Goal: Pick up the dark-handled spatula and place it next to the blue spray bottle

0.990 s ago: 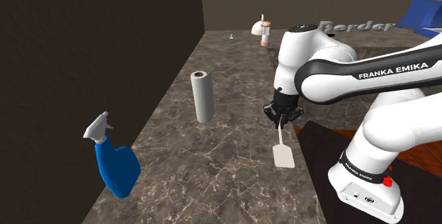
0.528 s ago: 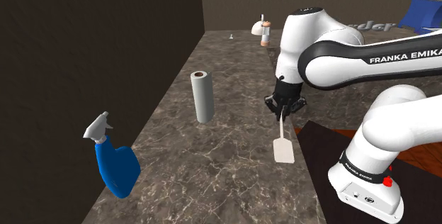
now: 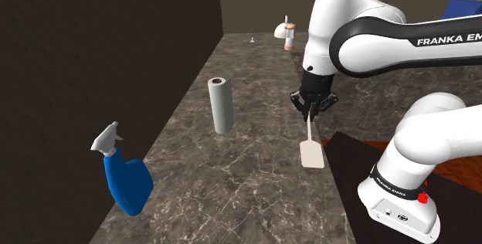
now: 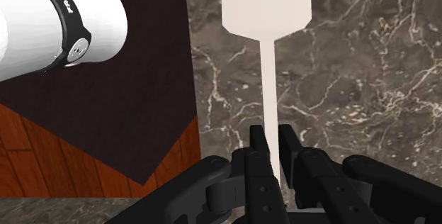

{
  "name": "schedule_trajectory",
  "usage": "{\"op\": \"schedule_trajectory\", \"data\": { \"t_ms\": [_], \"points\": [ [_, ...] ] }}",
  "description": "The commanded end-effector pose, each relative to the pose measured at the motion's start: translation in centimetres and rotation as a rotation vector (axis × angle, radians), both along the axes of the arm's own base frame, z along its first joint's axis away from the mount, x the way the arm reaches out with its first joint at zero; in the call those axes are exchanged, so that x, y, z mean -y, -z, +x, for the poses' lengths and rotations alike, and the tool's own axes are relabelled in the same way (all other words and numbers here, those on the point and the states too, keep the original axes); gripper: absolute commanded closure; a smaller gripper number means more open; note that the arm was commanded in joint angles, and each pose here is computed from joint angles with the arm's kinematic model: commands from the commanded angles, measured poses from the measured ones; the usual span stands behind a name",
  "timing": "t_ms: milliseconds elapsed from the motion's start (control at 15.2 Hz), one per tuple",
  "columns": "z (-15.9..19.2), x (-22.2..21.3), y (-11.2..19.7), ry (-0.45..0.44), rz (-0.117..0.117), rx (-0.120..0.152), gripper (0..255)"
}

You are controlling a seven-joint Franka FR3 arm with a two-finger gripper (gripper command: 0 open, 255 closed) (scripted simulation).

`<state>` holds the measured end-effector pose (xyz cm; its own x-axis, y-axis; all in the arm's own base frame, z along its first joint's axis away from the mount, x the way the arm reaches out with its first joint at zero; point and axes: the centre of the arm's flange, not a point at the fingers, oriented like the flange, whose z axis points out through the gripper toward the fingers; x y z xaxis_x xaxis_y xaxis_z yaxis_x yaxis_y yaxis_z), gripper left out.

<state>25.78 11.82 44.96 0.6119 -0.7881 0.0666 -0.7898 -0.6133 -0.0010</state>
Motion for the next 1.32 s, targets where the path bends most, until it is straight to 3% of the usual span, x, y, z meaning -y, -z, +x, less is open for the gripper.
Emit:
{"op": "schedule_trajectory", "data": {
  "t_ms": [0,1254],
  "points": [
    [0.0,0.0,-1.0,0.000,0.000,-0.001,255],
    [0.0,0.0,-11.1,0.000,0.000,-0.001,255]
  ]
}}
